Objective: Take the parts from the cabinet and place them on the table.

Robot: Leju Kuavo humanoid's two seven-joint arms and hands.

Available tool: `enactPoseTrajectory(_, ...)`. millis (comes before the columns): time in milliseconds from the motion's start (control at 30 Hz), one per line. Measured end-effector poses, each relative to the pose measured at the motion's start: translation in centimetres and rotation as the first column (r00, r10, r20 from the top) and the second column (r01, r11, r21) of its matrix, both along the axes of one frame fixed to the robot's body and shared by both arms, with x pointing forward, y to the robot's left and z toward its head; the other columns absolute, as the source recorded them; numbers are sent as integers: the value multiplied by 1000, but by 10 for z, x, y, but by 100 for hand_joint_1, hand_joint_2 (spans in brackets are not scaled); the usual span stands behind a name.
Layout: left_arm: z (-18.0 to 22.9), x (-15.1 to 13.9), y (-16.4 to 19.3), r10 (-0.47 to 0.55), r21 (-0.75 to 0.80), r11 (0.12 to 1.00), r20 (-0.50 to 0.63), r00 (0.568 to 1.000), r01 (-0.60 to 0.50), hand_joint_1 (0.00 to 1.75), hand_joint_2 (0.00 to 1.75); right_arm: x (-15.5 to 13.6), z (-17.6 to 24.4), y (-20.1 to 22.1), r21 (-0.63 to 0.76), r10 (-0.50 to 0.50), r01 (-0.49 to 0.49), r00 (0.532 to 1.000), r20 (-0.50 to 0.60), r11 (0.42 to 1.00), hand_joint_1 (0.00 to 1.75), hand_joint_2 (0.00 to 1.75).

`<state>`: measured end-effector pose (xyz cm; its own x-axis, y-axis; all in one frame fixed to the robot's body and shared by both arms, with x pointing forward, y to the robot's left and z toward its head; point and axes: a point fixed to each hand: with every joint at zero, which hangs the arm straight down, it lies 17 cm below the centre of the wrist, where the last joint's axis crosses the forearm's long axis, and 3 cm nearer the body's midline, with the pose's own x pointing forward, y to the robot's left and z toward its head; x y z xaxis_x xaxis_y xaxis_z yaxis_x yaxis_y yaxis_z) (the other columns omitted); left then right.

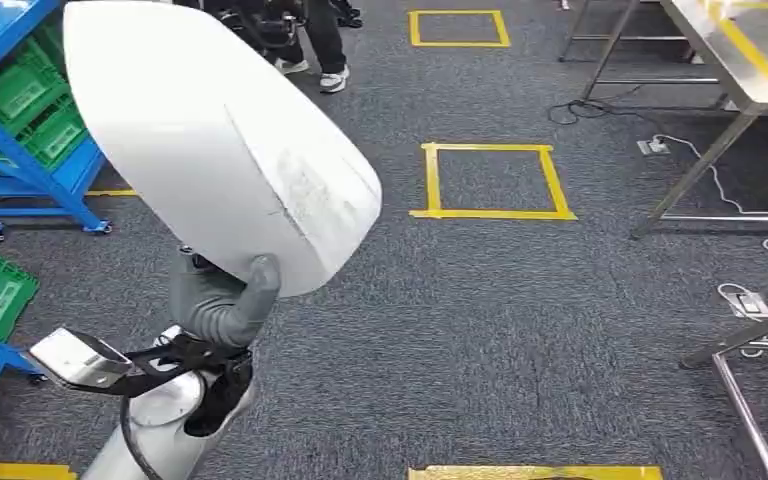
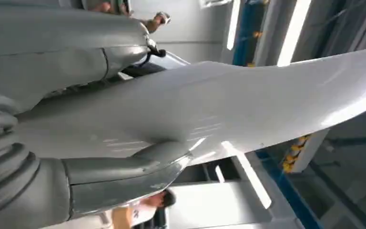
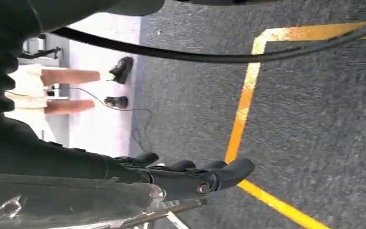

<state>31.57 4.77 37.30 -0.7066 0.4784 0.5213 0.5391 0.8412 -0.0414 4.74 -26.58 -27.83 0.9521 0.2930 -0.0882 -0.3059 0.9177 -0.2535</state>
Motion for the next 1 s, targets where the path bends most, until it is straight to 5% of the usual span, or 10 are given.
enactPoseTrajectory(1000,-8,-1,0,7,9,1000,-18,1000,-7,175,175,-3,0,-1,-3,19,-19,1000,-11,1000,0,175)
